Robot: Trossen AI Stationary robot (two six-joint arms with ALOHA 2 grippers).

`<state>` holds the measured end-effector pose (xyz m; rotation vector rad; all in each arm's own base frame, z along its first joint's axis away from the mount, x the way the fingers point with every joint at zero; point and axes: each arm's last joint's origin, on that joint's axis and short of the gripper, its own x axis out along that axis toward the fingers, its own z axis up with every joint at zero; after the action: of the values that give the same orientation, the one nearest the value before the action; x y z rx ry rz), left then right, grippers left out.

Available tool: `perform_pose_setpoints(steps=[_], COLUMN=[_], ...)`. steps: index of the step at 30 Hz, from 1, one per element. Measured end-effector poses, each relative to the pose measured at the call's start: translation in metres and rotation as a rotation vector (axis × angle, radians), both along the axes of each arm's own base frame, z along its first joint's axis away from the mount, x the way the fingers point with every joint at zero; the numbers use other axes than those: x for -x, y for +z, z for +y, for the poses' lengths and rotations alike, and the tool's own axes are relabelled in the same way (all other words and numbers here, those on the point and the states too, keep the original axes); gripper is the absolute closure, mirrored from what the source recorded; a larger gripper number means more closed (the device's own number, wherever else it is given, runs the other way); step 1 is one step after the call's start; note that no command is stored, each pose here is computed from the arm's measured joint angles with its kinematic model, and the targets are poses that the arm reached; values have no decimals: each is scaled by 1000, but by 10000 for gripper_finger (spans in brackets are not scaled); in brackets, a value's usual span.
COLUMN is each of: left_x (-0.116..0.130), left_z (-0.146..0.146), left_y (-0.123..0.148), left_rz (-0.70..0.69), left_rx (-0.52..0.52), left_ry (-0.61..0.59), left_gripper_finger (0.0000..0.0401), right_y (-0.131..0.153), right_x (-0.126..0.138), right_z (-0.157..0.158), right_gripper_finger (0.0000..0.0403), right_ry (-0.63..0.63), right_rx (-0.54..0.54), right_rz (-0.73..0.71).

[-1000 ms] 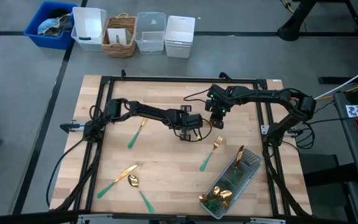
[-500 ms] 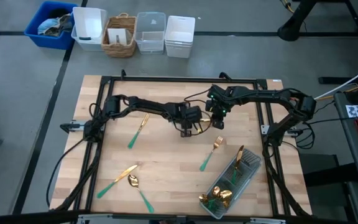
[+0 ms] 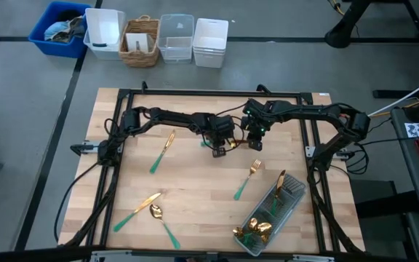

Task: Sort silverware
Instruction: Put the top right table knife into the utensil organizer

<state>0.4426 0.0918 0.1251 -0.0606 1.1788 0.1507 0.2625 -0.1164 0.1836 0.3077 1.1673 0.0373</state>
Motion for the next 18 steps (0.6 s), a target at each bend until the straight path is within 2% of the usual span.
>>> perform_pose_setpoints(steps=[6, 11, 18], left_x=[-2, -2, -3], left_z=[-2, -7, -14], left_y=[0, 0, 0], left_rz=[-22, -22, -14], left_rx=[51, 53, 14], left_ry=[-5, -17, -117], left_gripper_finger=[394, 400, 373], right_y=[0, 0, 0], right_x=[0, 0, 2], right_z=[0, 0, -2], right_gripper_finger=[333, 333, 333], right_ry=[5, 2, -54], right_rx=[2, 1, 51], right_rz=[-1, 0, 58])
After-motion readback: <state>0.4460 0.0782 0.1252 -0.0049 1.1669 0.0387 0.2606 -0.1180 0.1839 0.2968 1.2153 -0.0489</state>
